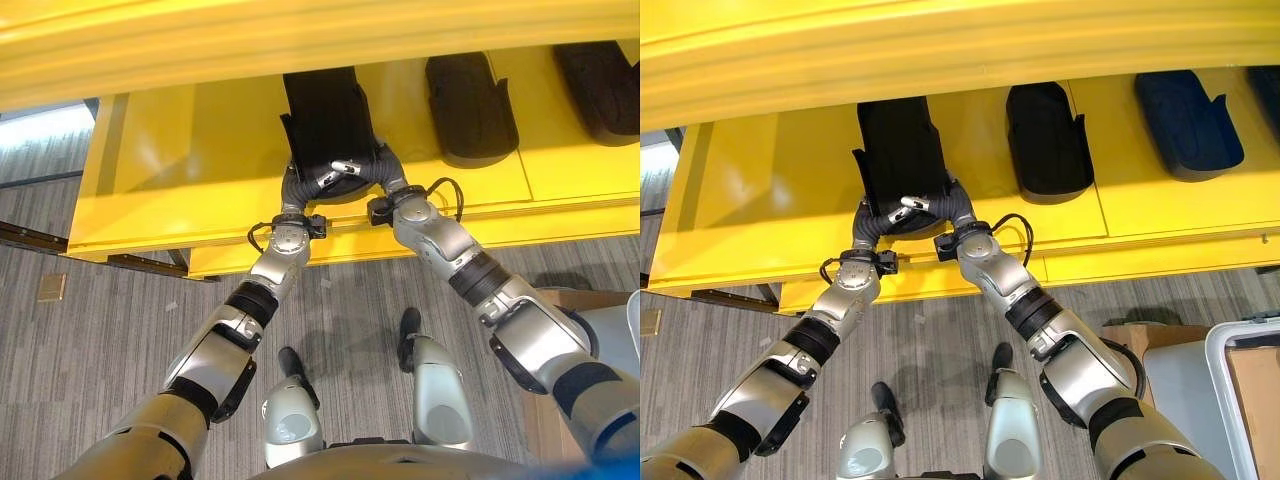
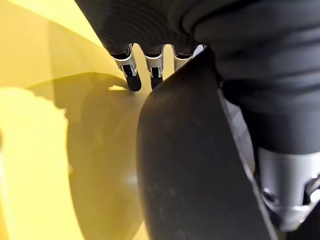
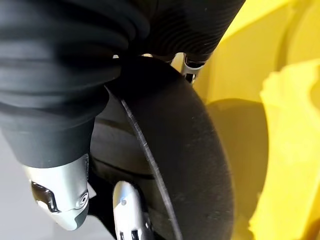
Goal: Move parts from the plastic box to the shelf.
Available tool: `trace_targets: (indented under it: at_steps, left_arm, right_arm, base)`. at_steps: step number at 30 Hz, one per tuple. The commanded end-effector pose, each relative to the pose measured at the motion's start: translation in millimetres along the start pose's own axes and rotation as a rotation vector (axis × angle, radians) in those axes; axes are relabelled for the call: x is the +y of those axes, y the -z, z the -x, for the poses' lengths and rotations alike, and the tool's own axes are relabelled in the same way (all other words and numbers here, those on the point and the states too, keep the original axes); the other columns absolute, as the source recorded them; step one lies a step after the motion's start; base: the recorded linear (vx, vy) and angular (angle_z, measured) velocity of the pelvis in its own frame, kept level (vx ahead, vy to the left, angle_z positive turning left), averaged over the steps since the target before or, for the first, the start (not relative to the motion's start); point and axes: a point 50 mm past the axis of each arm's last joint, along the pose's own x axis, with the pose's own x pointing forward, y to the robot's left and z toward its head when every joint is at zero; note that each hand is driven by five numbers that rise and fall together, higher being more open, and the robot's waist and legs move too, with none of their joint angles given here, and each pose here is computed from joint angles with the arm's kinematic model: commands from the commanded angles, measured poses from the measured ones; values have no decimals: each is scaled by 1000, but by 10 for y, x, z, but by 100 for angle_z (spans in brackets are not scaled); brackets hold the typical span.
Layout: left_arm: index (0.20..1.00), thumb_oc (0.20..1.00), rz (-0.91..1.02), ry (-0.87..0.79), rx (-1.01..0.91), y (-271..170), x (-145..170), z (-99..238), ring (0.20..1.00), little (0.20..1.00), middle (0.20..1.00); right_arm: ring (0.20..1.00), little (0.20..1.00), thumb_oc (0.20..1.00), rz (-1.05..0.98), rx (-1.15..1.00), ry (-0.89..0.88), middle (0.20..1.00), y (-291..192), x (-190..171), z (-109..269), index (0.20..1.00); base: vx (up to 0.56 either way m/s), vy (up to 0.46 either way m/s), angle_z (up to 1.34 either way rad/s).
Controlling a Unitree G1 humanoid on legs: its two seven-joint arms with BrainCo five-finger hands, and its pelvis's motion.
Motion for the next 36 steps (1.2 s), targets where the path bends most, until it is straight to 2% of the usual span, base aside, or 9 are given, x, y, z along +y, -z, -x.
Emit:
trace_targets:
  at_steps: [1, 5, 10, 17, 22, 29, 36]
  left_arm:
    - [1000, 1000, -59, 180, -311, -757, -537, -96, 1000, 1000, 1000]
    - [1000, 1000, -107, 121, -318, -732, -447, -120, 1000, 1000, 1000]
    - [1000, 1000, -193, 3, -335, -789, -259, -197, 1000, 1000, 1000]
    - [1000, 1000, -378, -158, -290, -820, 87, -327, 1000, 1000, 1000]
    - [1000, 1000, -365, -216, -234, -801, 272, -371, 1000, 1000, 1000]
    - [1000, 1000, -342, -241, -183, -685, 277, -358, 1000, 1000, 1000]
    - [1000, 1000, -329, -271, -199, -696, 295, -347, 1000, 1000, 1000]
  right_arm:
    - [1000, 1000, 1000, -108, -249, -105, 1000, -704, 497, -11, 1000]
    - [1000, 1000, 1000, -129, -310, -17, 1000, -720, 392, 0, 1000]
    - [1000, 1000, 1000, 9, -495, 113, 1000, -942, 227, 47, 1000]
    - [1000, 1000, 1000, 121, -511, 140, 1000, -1043, 137, 37, 1000]
    - [1000, 1000, 1000, 177, -474, 126, 1000, -999, 169, 11, 1000]
    - [1000, 1000, 1000, 281, -473, 97, 1000, -987, 285, -12, 1000]
    - [1000, 1000, 1000, 236, -497, 130, 1000, -1062, 215, -24, 1000]
  base:
    - [0, 0, 0]
    - [25, 35, -5]
    - [-17, 27, -2]
    - [16, 19, -3]
    - [4, 8, 2]
    - [-1, 2, 4]
    - [-7, 0, 1]
